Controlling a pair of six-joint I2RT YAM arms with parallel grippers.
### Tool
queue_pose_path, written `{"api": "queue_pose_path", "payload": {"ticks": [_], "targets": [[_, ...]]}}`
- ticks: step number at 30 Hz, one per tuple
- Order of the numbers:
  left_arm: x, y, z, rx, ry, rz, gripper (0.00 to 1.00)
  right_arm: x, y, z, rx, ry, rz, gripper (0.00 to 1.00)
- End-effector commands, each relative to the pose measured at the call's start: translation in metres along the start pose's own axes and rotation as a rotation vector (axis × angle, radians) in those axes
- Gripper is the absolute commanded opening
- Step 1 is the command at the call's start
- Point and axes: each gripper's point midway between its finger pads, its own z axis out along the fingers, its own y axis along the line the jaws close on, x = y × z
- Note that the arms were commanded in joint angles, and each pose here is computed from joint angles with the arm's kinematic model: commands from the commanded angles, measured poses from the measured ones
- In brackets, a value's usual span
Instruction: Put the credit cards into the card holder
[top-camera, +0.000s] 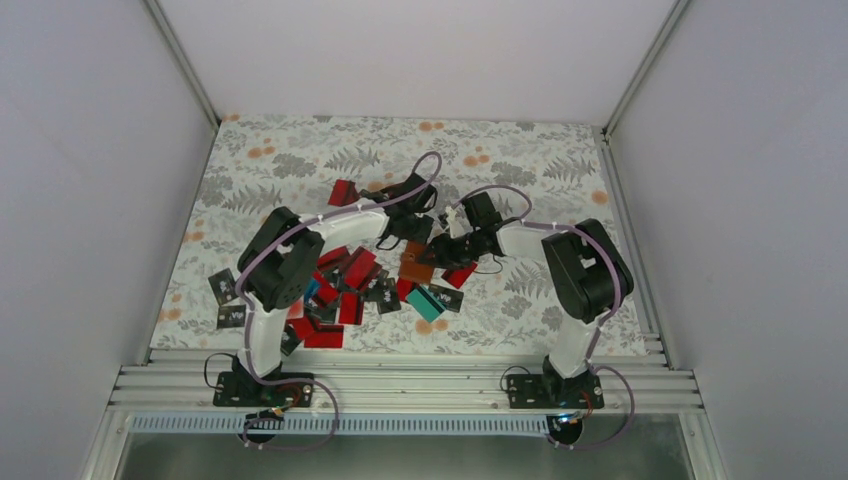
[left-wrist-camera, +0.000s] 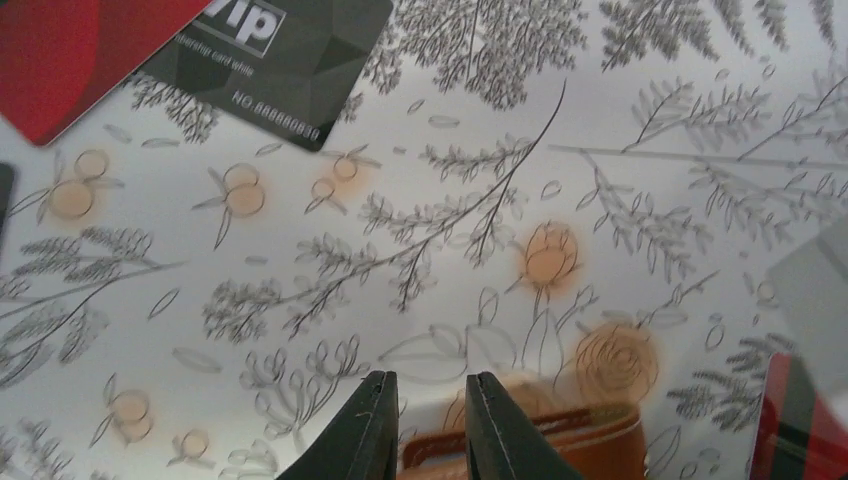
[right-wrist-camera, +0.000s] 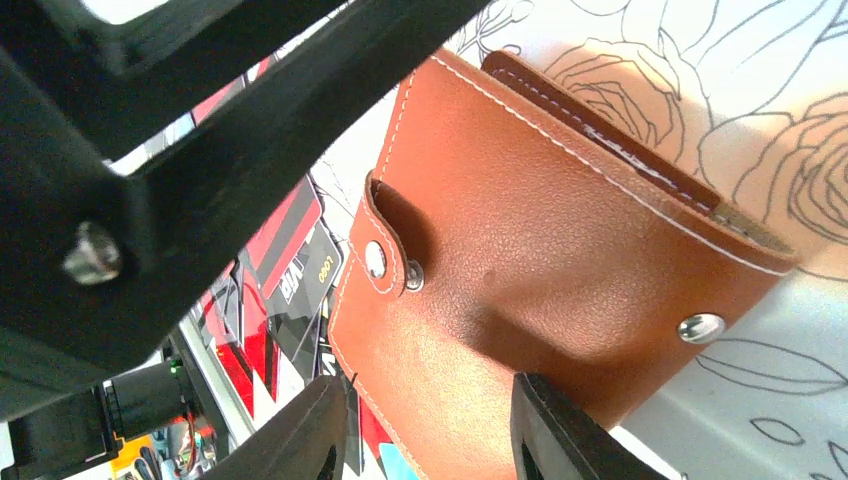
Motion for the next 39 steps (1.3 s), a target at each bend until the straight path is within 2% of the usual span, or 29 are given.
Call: {"api": "queue_pose_path", "payload": {"ticks": [1, 9, 15, 23, 28, 33, 39], "targets": [[0.001, 0.006, -0.028, -0.068, 0.003, 0.069, 0.2, 0.006, -0.006, -0.007, 0.065, 0.006, 0.034, 0.43], [0.039, 0.004, -0.058, -0.131, 0.086, 0.022, 0.2, -0.018, -0.009, -0.027, 0.123, -0.077, 0.008, 0.42], [0.069, -0.01, -0.073, -0.091, 0.148, -0.045, 0.2, -0.039, -0.009, -0.031, 0.141, -0.115, -0.009, 0.42], [0.122, -0.039, -0.078, 0.041, 0.27, -0.078, 0.2, -0.049, -0.008, -0.021, 0.112, -0.096, -0.024, 0.41], [0.145, -0.038, -0.069, 0.052, 0.309, -0.119, 0.19, -0.042, -0.011, -0.012, 0.08, -0.054, -0.037, 0.41], [0.151, -0.029, -0.056, 0.007, 0.302, -0.128, 0.18, -0.031, -0.025, -0.009, 0.114, -0.034, -0.014, 0.41], [0.124, -0.014, -0.047, -0.061, 0.229, -0.133, 0.18, -0.016, -0.039, -0.01, 0.155, -0.015, 0.027, 0.41]]}}
